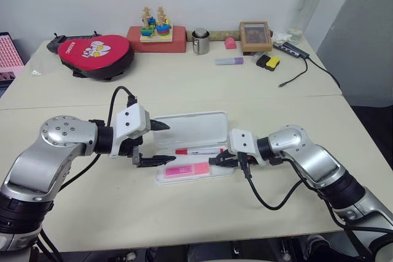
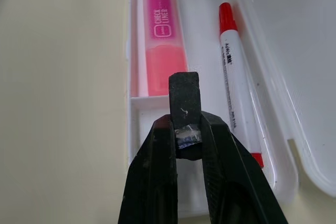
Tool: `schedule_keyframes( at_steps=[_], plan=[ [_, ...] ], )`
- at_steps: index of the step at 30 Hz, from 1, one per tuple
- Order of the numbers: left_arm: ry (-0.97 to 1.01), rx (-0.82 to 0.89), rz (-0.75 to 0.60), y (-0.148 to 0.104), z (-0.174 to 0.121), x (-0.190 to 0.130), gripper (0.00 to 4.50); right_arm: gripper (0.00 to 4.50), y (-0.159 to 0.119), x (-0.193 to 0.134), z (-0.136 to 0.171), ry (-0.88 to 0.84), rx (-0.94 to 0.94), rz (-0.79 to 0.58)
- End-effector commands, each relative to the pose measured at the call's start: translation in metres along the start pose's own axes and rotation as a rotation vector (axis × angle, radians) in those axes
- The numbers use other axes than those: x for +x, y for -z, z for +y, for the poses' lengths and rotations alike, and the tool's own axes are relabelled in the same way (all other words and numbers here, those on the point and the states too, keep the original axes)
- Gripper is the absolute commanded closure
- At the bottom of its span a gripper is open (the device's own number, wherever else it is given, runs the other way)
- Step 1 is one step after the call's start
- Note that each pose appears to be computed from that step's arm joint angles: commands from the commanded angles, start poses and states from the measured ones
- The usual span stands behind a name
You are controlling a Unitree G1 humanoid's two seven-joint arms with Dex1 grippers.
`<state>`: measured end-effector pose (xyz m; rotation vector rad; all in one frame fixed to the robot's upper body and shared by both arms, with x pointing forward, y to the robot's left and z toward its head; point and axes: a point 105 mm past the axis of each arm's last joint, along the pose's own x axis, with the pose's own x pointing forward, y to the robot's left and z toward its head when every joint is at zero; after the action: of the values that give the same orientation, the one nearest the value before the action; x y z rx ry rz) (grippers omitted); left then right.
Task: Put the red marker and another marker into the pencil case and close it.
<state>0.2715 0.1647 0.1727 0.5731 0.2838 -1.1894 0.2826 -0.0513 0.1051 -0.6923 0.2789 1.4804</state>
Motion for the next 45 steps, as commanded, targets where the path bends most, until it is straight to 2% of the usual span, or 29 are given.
schedule_keyframes(
  at_steps=[1, 3, 7, 9, 15, 24, 26, 27, 28, 31, 36, 42, 43, 45],
  plan=[
    [-0.008, 0.032, -0.006, -0.005, 0.001, -0.002, 0.0, 3.29, -0.015, -0.009, -0.005, 0.011, -0.041, -0.022],
    [-0.01, 0.032, -0.006, -0.005, 0.002, -0.002, 0.0, 2.76, -0.017, -0.011, -0.005, 0.012, -0.04, -0.028],
    [-0.012, 0.028, -0.008, -0.004, 0.001, -0.001, 0.0, 2.02, -0.03, -0.018, -0.008, 0.012, -0.04, -0.067],
    [-0.013, 0.028, -0.009, -0.004, 0.001, -0.001, 0.0, 1.47, -0.034, -0.021, -0.008, 0.011, -0.033, -0.079],
    [-0.019, 0.022, -0.014, -0.004, 0.001, -0.001, 0.0, 0.24, -0.041, -0.03, -0.011, 0.03, -0.023, -0.099],
    [-0.034, -0.004, -0.038, -0.007, 0.0, -0.005, 0.0, 0.24, -0.03, -0.061, -0.025, 0.087, 0.011, -0.051],
    [-0.047, -0.017, -0.056, -0.01, 0.0, -0.008, 0.0, 0.24, -0.015, -0.072, -0.045, 0.181, 0.028, 0.003],
    [-0.052, -0.022, -0.063, -0.011, -0.001, -0.009, 0.0, 0.59, -0.01, -0.076, -0.051, 0.211, 0.037, 0.02],
    [-0.055, -0.026, -0.066, -0.011, -0.001, -0.01, 0.0, 0.66, -0.008, -0.079, -0.055, 0.226, 0.042, 0.027],
    [-0.058, -0.035, -0.07, -0.012, -0.003, -0.011, 0.0, 1.51, -0.005, -0.079, -0.056, 0.22, 0.032, 0.032],
    [-0.079, -0.07, -0.084, -0.014, -0.008, -0.017, 0.0, 2.84, 0.01, -0.073, -0.078, 0.301, 0.028, 0.067],
    [-0.104, -0.093, -0.053, -0.014, -0.013, -0.031, 0.0, 4.32, 0.007, -0.062, -0.089, 0.314, 0.02, 0.03],
    [-0.117, -0.099, -0.048, -0.014, -0.013, -0.034, 0.0, 4.47, 0.005, -0.06, -0.091, 0.318, 0.02, 0.022],
    [-0.138, -0.108, -0.045, -0.014, -0.014, -0.039, 0.0, 4.47, 0.004, -0.056, -0.096, 0.327, 0.011, 0.014]
  ],
)
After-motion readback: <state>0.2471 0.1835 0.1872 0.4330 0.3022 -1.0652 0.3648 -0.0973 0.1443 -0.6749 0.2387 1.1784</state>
